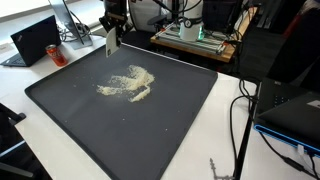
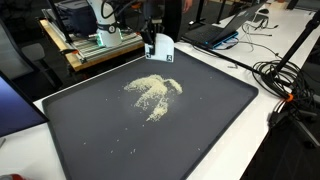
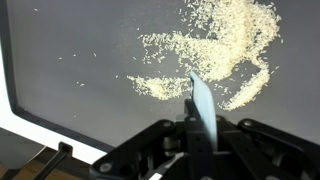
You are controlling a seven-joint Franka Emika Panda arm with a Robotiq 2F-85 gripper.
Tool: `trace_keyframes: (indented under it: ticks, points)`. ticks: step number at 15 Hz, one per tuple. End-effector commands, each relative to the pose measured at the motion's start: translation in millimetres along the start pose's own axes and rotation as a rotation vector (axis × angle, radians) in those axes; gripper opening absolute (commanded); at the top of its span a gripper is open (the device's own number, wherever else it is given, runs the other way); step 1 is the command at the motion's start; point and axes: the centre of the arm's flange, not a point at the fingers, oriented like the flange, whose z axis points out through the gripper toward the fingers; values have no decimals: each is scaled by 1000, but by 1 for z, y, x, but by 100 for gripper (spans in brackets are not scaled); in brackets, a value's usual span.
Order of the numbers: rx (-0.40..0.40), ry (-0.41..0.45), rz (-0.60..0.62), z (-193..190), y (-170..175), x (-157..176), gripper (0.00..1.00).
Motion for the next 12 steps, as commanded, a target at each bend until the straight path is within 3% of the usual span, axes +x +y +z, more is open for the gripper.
trace_keyframes:
  ticks: [1, 5, 11, 12]
  points:
    - [17, 24, 23, -36, 6, -9, 1]
    - [-38, 62, 14, -61, -4, -9, 1]
    - [-108, 135, -132, -85, -55, -6, 1]
    - [-81, 100, -95, -75, -36, 7, 4]
